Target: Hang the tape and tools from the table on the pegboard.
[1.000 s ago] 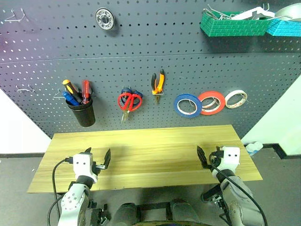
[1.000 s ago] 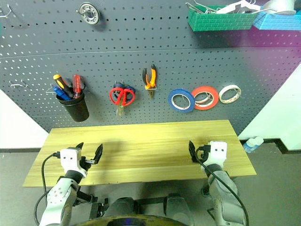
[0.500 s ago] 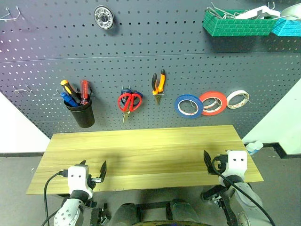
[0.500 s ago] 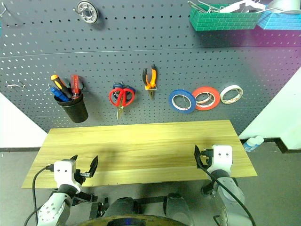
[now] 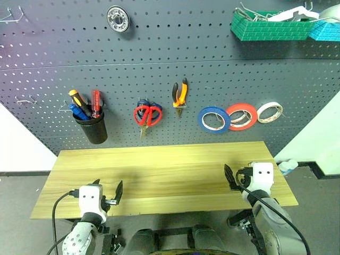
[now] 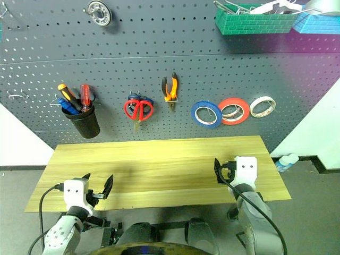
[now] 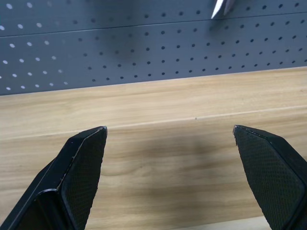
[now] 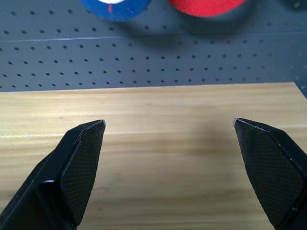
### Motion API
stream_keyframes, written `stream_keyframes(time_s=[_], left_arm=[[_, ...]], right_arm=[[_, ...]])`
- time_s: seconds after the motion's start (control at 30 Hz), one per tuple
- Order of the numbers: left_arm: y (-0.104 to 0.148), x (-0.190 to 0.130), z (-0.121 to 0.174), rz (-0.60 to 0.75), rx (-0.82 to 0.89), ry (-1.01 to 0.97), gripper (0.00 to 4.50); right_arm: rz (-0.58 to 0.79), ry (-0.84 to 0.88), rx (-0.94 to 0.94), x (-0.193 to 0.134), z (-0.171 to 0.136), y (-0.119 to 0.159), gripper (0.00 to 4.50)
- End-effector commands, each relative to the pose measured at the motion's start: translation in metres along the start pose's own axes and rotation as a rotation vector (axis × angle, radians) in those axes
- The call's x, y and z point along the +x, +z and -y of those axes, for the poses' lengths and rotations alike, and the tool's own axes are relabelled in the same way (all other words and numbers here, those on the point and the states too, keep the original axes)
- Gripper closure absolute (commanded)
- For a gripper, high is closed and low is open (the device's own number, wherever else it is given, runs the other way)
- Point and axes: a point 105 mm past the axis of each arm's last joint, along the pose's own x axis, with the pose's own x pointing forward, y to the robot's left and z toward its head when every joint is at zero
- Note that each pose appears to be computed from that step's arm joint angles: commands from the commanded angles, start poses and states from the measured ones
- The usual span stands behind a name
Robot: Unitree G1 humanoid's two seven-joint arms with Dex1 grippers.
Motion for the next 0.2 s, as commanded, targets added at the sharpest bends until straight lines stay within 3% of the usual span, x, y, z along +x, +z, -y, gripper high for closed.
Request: stream_keyframes(time_s=[0.03, 0.2], left_arm=[[0.0061, 0.0026, 0.003, 0.02, 0.012, -0.026, 0.08], [0.0075, 0.0046, 0.0034, 0.02, 0.011, -0.034, 0.08]], right_arm=[[0.068, 0.019, -0.016, 0.0017, -0.0031, 0.0217, 0.0], [0.061, 0.02, -0.01, -0.0016, -0.0039, 0.0178, 0.0]])
